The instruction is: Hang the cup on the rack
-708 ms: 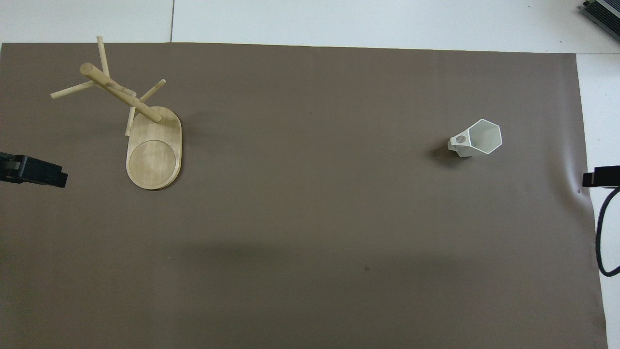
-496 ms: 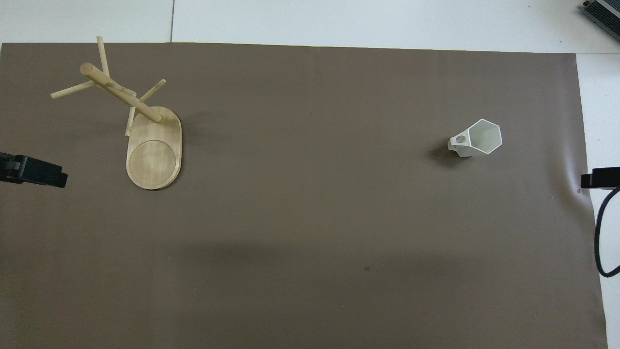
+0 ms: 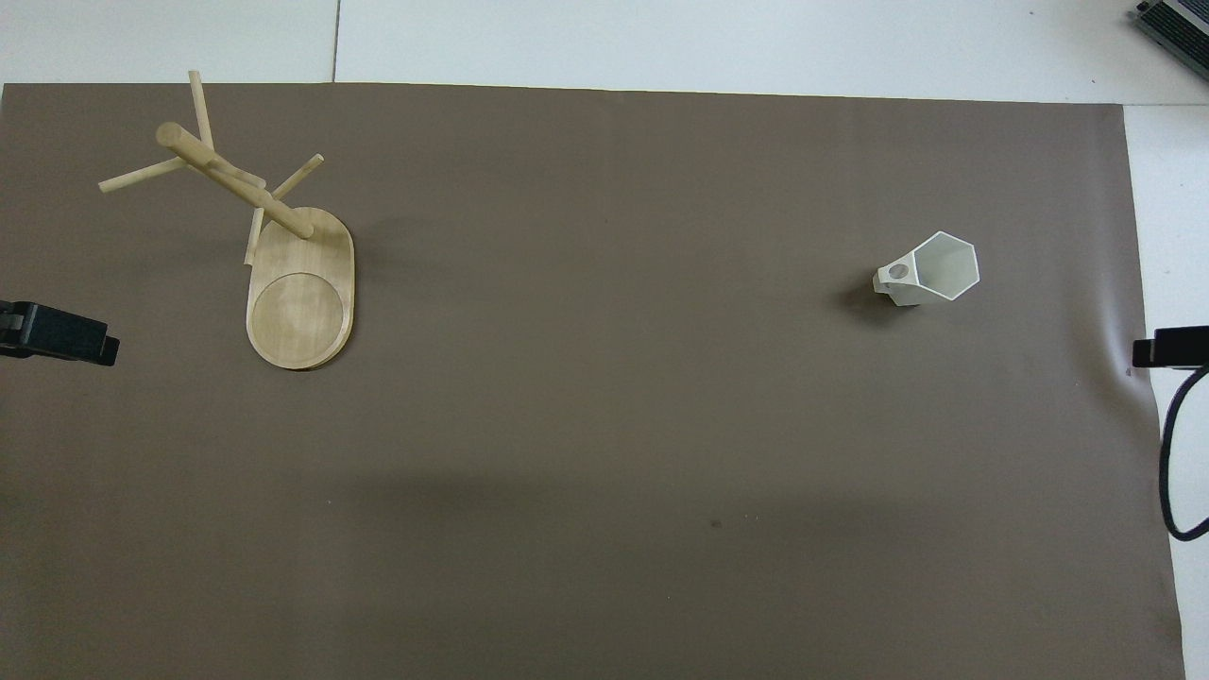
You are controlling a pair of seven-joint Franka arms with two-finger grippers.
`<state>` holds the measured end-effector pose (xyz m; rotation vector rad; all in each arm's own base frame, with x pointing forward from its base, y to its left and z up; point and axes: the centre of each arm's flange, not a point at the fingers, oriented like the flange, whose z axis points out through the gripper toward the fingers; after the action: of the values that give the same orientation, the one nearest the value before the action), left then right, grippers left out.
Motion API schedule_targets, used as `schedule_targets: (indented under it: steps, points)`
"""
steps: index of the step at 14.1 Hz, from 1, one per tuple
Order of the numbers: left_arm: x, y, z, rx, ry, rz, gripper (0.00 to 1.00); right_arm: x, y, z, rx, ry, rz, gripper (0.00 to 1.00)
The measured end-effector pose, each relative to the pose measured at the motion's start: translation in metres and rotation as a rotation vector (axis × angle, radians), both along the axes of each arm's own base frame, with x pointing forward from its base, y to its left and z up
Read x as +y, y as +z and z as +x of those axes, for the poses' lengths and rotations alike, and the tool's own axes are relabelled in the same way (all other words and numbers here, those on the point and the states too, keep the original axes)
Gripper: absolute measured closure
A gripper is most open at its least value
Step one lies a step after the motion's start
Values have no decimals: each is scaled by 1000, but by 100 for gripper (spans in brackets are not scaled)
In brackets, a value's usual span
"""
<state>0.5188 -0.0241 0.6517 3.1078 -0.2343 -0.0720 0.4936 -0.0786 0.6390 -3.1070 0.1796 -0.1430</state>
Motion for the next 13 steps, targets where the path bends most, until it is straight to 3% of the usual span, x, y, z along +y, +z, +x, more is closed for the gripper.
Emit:
schedule_targets:
  steps: [13]
  points:
    - [5,0,0,-1,9,0,0,0,2,-1,-5,6,-1,0]
